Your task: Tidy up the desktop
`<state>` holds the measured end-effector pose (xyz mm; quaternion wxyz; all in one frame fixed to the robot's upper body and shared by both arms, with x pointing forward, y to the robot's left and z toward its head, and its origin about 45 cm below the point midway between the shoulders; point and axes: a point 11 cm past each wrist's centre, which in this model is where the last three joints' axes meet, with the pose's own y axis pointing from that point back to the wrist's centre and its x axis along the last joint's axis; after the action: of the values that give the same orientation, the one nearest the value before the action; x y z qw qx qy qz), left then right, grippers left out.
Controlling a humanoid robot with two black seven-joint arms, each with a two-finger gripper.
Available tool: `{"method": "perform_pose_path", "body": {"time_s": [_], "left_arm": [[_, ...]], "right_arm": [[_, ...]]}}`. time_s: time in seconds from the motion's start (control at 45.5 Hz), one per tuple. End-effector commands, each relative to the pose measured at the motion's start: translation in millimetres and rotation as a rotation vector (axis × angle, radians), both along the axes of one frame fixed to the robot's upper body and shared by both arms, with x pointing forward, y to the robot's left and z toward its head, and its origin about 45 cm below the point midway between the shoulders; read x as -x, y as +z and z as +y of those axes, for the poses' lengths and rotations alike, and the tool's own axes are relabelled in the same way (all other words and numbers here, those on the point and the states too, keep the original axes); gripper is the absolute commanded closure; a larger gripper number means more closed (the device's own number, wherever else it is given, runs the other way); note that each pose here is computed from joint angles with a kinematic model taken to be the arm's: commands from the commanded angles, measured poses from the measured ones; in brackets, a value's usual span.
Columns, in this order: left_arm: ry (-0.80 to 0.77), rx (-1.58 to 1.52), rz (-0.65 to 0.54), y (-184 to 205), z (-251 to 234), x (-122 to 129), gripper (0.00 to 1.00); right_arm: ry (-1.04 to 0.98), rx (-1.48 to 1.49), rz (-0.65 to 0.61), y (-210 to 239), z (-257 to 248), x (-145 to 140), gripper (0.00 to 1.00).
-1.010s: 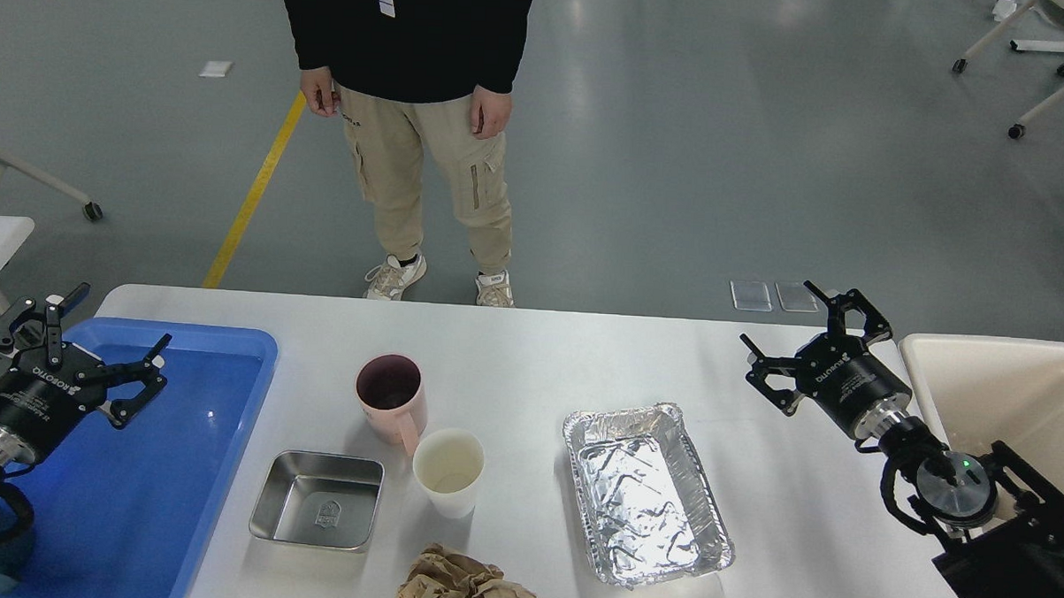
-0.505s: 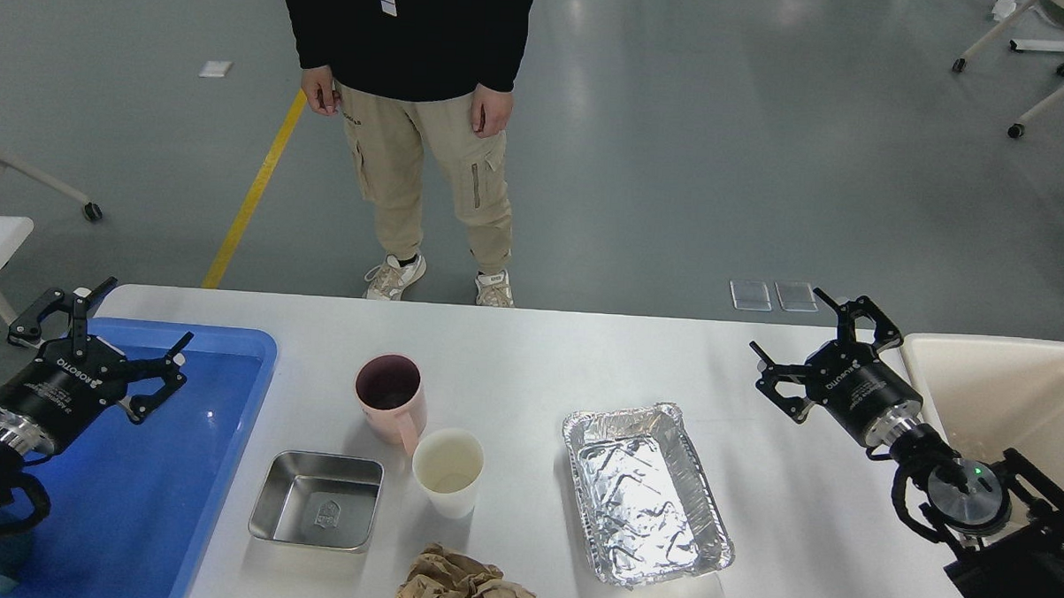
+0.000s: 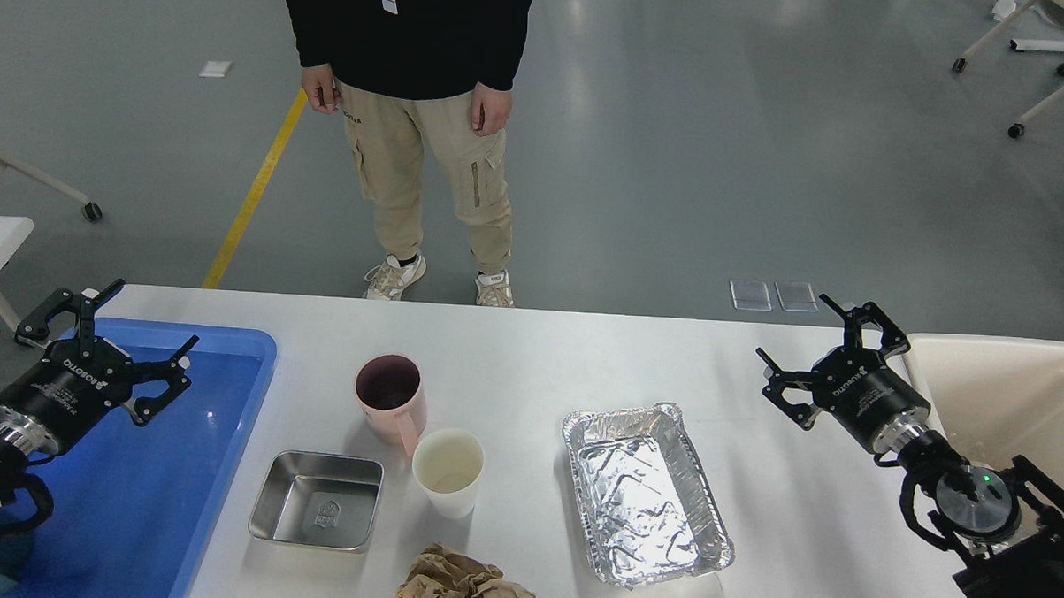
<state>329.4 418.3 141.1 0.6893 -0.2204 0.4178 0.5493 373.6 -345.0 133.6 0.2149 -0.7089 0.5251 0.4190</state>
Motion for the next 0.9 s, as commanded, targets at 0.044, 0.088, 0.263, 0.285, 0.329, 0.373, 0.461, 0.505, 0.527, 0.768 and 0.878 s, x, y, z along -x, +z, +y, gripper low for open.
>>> {"method": "perform_pose_path", "body": {"time_s": [0.044, 0.088, 0.263, 0.285, 0.329, 0.373, 0.461, 0.505, 0.527, 0.768, 0.878], "left_arm": [[0.002, -0.001, 0.012, -2, 0, 0, 0.02], [0.013, 0.001, 0.026, -3, 0, 0, 0.02], [0.032, 0.001, 0.025, -2, 0, -4, 0.02], [0.032, 0.0, 0.021, -1, 0, -5, 0.02], [0.035, -0.002, 0.019, -1, 0, -5, 0.02], [0.032, -0.011, 0.017, 0, 1, -6, 0.02], [0.032, -0.035, 0.011, 2, 0, -9, 0.02], [0.035, -0.045, 0.007, 3, 0, -11, 0.02], [0.026, -0.042, 0.002, 4, -5, -13, 0.02], [-0.027, -0.188, 0.003, 9, -7, -20, 0.02], [-0.004, -0.203, -0.005, 11, -1, -20, 0.02]], "right_arm": [[0.0, -0.001, 0.001, 0, 0, 0, 0.0], [0.0, -0.002, 0.002, -1, 1, 0, 0.0], [0.004, -0.006, 0.001, -2, 5, -1, 0.0], [0.008, -0.001, 0.004, -3, 5, 0, 0.0], [0.011, 0.007, 0.005, -3, 6, 0, 0.0], [0.015, 0.007, 0.007, -5, 9, 0, 0.0], [0.019, -0.002, 0.007, -6, 13, 0, 0.0], [0.019, -0.002, 0.007, -6, 13, 0, 0.0], [0.019, -0.002, 0.006, -5, 14, -1, 0.0], [0.021, 0.001, 0.002, -3, 13, -2, 0.0], [0.024, -0.002, -0.004, -2, 15, -4, 0.0]]}}
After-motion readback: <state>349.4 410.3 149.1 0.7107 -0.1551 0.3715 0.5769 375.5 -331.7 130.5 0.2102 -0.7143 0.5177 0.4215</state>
